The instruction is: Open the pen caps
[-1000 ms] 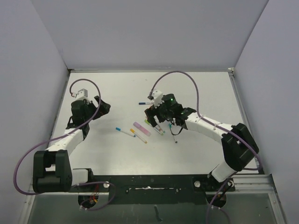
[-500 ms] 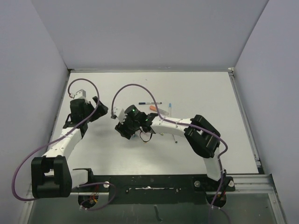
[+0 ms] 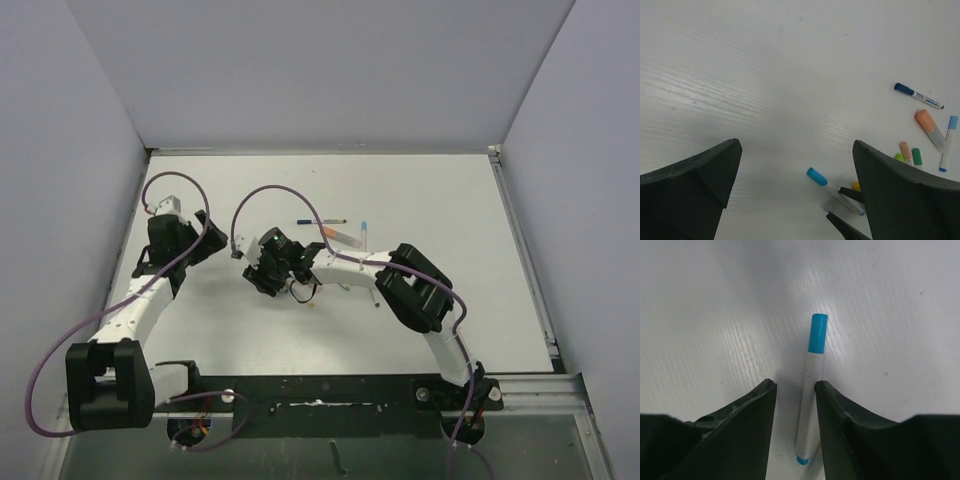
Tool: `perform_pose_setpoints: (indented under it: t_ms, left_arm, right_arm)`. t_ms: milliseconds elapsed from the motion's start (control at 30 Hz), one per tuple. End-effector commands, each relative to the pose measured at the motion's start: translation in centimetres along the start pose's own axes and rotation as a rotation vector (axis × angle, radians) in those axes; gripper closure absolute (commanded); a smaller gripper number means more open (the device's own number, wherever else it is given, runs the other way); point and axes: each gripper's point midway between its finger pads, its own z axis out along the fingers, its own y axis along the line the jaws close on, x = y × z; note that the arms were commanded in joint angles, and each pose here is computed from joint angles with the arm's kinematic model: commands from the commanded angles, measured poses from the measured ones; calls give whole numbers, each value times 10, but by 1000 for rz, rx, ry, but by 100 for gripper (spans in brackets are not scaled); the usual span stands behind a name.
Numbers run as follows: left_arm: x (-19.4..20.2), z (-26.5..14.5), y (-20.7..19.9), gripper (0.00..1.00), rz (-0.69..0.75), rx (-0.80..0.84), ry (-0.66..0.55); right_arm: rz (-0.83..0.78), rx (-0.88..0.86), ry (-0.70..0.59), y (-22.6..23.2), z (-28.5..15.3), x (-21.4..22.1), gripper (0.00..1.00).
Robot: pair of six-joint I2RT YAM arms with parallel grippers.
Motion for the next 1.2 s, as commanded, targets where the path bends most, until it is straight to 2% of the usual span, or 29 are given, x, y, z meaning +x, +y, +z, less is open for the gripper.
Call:
perform_pose_setpoints:
  t_ms: [0,167,467,600,867,1000,1167]
  left_arm:
    - [-30,-11,-11,4,-4,23,-91]
    - [-30,-11,-10,5,-4,18,-90]
    - [-30,-12,-8,5,-7,15,-89]
    - [-30,-12,-7,5,-11,15,-89]
    - [-31,-11,-6,5,-17,19,-89]
    - [-31,-10,-7,6,-22,26,-90]
    - [-33,-12,-10,6,-27,42,-88]
  right_arm:
    - [-19,-6,-35,-2,2,-16,61]
    - [-22,0,-2,-3,7,-6,64]
    - [-33,42,9,-7,10,-2,63]
    - [-30,72,-14,-11,8,-5,59]
    - [-21,77,14,-12,11,0,60]
    - [-14,69,40,-10,12,7,67]
    - [-5,57,58,-9,15,12,87]
